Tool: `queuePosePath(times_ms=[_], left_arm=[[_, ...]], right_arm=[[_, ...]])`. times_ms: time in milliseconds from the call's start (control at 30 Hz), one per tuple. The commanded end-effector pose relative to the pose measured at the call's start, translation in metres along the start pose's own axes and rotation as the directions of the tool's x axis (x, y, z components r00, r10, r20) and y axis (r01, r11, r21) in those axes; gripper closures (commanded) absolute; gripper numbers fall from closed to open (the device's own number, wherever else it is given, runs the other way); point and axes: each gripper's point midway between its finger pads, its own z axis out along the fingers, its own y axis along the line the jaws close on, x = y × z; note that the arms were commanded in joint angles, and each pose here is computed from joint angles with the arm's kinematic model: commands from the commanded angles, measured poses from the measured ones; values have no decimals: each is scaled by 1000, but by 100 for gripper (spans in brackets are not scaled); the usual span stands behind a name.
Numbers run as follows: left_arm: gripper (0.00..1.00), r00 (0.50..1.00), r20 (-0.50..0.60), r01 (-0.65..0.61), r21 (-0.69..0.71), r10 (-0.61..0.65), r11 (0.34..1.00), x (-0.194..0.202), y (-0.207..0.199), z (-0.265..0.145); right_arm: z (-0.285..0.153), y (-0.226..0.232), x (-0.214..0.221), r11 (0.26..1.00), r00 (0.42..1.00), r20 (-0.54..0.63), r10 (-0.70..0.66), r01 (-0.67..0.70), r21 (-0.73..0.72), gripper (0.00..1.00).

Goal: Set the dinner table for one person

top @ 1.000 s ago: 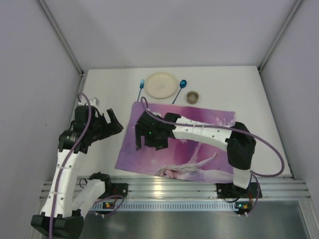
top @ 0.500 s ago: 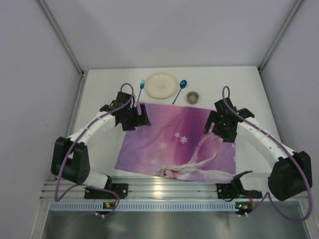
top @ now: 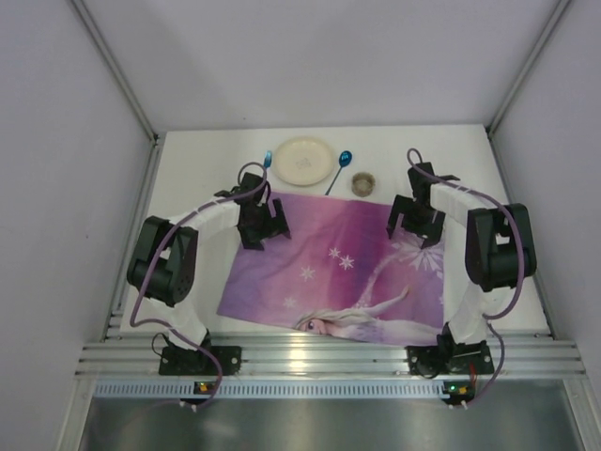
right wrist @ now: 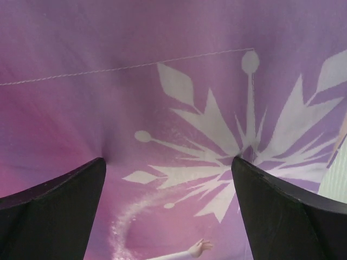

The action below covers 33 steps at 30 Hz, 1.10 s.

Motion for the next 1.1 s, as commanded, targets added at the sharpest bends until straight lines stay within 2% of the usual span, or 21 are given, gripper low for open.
queuePosePath(times_ms=[0, 133, 167, 300, 433, 500, 667, 800, 900, 967, 1000, 1067], left_arm=[[6, 998, 1, 64, -159, -65, 985, 14, 36, 1], [5, 997, -3, 77, -186, -79, 979, 13, 39, -6], [5, 997, 10, 81, -235, -81, 969, 12, 47, -8], [5, 995, 23, 95, -274, -92, 957, 4, 47, -17], [4, 996, 53, 78, -297, -65, 952, -18, 36, -39], [4, 997, 52, 78, -304, -65, 950, -19, 34, -54], [2, 986, 155, 90, -247, -52, 965, -41, 14, -100], [2, 970, 242, 40, -184, 5, 982, -54, 2, -133], [2, 959, 275, -17, -164, 62, 986, -57, 1, -142], [2, 956, 281, -42, -160, 86, 986, -58, 2, -145], [2, 951, 294, -51, -143, 91, 988, -60, -1, -150], [2, 941, 321, -70, -118, 105, 991, -63, -5, -157]], right_arm=[[2, 16, -42, 998, 997, 65, -29, 33, -52, 0], [9, 29, -60, 994, 997, 59, -46, 51, -93, 0], [12, 29, -64, 994, 998, 54, -37, 43, -99, 0], [24, 41, -66, 988, 1000, -3, 5, -5, -155, 1], [6, 44, -66, 985, 1000, 2, 9, -8, -174, 1], [-19, 51, -63, 975, 1000, 16, 20, -16, -223, 1], [-73, 85, -62, 951, 994, 107, -6, 38, -306, 0], [-105, 124, -92, 912, 967, 245, 69, 39, -408, 0], [-99, 140, -117, 913, 954, 276, 119, 4, -409, 2], [-72, 145, -124, 924, 967, 222, 121, -28, -381, 5], [-81, 146, -140, 931, 958, 258, 129, -28, -364, 5], [-67, 148, -157, 945, 952, 273, 137, -43, -323, 7]])
